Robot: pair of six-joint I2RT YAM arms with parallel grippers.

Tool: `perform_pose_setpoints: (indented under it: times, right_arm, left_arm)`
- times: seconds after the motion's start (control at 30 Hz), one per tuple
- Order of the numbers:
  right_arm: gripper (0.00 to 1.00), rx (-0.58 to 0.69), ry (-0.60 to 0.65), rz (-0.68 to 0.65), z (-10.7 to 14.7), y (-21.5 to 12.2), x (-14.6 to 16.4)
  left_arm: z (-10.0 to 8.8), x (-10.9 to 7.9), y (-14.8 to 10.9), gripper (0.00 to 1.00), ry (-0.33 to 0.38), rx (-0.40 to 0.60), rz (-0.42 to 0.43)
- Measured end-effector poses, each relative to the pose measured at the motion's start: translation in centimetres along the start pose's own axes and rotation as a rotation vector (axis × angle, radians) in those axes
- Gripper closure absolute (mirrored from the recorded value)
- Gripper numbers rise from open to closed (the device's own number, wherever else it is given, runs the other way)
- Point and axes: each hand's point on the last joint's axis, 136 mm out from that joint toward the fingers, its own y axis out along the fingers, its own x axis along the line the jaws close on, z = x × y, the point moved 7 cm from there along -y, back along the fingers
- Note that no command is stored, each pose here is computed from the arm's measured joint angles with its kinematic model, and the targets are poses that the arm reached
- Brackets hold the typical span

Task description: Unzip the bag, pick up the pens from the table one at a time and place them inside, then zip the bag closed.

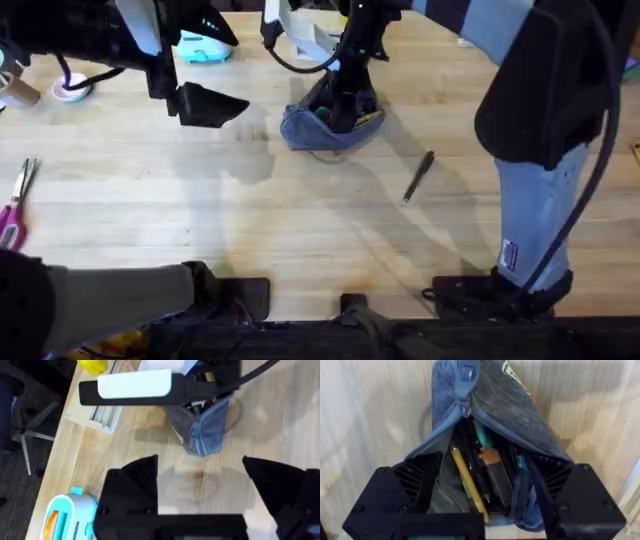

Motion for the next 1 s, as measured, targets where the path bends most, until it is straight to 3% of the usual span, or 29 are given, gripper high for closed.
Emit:
perform_pose_setpoints:
  times: [0.23,0.5,0.77,0.8,1.0]
  right_arm:
    - [0.008,-0.007,0.011,-0.004,0.0,0.0,0.0]
    - [0.008,-0.109,0.123,-0.024,0.3,-1.4,-0.4]
    - [0.008,-0.212,0.144,0.119,0.4,-9.0,0.9]
    - [0.008,-0.253,0.133,0.178,0.5,-12.0,1.8]
    - [0.008,-0.298,0.139,0.266,1.6,-16.0,3.0]
  left_arm:
    - [0.0,0.0,0.0,0.008,0.0,0.0,0.0]
    - [0.0,0.0,0.0,0.008,0.0,0.0,0.0]
    - [0.0,0.0,0.0,0.008,0.0,0.0,0.0]
    - [0.0,0.0,0.0,0.007,0.0,0.0,0.0]
    - [0.0,0.0,0.0,0.008,0.0,0.0,0.0]
